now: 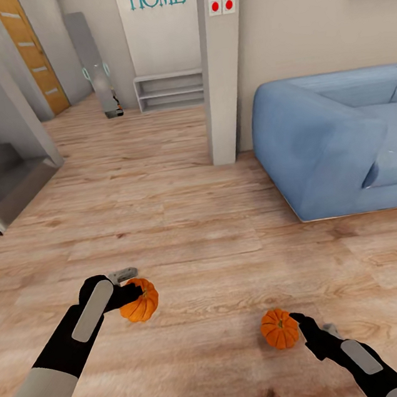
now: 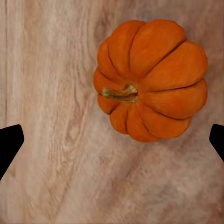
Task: Place each of the two pumpkins and all three candles from the living room inside a cabinet in the living room (use any cabinet), then make sure every cabinet is closed, and position the cauldron so it is next to a table in the living room.
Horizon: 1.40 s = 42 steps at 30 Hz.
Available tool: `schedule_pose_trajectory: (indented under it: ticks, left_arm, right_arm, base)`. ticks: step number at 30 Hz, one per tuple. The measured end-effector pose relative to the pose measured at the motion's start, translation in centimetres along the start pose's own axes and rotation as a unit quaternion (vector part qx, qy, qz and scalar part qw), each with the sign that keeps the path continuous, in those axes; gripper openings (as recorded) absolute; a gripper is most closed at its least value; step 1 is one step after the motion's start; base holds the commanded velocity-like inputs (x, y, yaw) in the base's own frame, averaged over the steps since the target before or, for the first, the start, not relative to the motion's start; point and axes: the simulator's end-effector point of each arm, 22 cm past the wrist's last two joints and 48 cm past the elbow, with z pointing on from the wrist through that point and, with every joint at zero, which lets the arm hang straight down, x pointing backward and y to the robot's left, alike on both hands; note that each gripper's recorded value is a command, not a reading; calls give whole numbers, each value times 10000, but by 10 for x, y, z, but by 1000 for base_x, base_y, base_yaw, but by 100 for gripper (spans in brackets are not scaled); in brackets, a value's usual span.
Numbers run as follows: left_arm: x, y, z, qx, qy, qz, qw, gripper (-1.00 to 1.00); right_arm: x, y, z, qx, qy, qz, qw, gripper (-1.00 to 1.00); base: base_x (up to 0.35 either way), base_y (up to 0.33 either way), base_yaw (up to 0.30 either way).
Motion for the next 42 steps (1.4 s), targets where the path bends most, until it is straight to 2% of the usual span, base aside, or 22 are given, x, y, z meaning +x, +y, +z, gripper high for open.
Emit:
schedule_pose_trajectory:
  ticks: [4, 15, 18, 20, 22, 27, 32, 42]
  left_arm:
    - [0, 0, 0, -2, -5, 2, 10000, -100]
    - [12, 0, 19, -29, 167, 14, 9999, -100]
    - [-4, -10, 5, 116, -82, 53, 9999, -100]
    - [-32, -30, -24, 430, -561, 88, 9975, -100]
    - [-42, -38, -40, 547, -759, 159, 9955, -100]
    - [-48, -47, -55, 669, -853, 350, 9935, -100]
    - [-43, -48, -50, 673, -778, 397, 9939, -100]
    - [-30, -47, -26, 626, -562, 412, 9956, -100]
  right_arm:
    - [0, -8, 0, 77, 12, 26, 10000, 100]
    - [2, -35, 7, 323, 56, 69, 9994, 100]
    - [1, -35, 6, 321, 51, 61, 9995, 100]
    - [1, -35, 6, 320, 50, 47, 9995, 100]
    - [1, -35, 6, 315, 49, 37, 9995, 100]
    - [-7, -36, 4, 312, 3, 5, 9995, 100]
    - [-13, -37, 5, 255, -24, -18, 9997, 100]
    - [-12, -58, 12, 425, 21, -9, 9991, 100]
  base:
    - [7, -1, 0]
    - [1, 0, 0]
    - [0, 0, 0]
    - [0, 0, 0]
    - [0, 0, 0]
    - [0, 0, 0]
    - [0, 0, 0]
    - [0, 0, 0]
